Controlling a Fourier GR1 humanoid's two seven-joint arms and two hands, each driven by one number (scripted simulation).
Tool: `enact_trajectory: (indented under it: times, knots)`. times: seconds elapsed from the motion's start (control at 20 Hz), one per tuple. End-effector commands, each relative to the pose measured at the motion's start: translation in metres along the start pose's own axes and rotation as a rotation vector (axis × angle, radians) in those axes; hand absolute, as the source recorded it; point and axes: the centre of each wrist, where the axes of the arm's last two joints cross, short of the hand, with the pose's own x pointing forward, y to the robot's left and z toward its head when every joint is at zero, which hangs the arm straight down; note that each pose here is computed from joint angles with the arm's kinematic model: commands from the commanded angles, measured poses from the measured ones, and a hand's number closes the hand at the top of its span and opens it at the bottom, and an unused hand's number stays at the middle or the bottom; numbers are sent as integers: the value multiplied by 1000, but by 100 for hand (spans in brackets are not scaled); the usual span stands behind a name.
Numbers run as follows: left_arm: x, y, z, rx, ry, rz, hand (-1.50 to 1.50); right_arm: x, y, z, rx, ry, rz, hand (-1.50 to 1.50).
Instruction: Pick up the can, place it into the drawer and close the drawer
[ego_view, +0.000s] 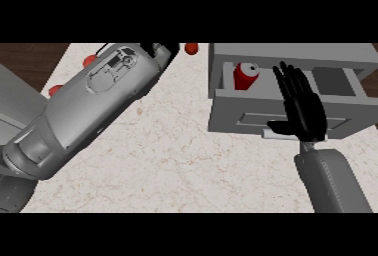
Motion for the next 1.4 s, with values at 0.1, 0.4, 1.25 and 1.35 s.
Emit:
enact_trajectory:
  times: [0.1,0.4,1.25,1.35]
  knots:
    - [0,22,5,-11,5,-16,-150,-7,33,-9,49,45,24,-150]
    - [-2,46,9,-2,53,-8,-150,-15,30,-42,-41,65,37,-150]
    - [-41,83,50,-51,46,-36,-150,7,18,-116,-133,102,90,-150]
    - [-45,75,54,-41,56,-15,-150,15,7,-131,-127,96,83,-150]
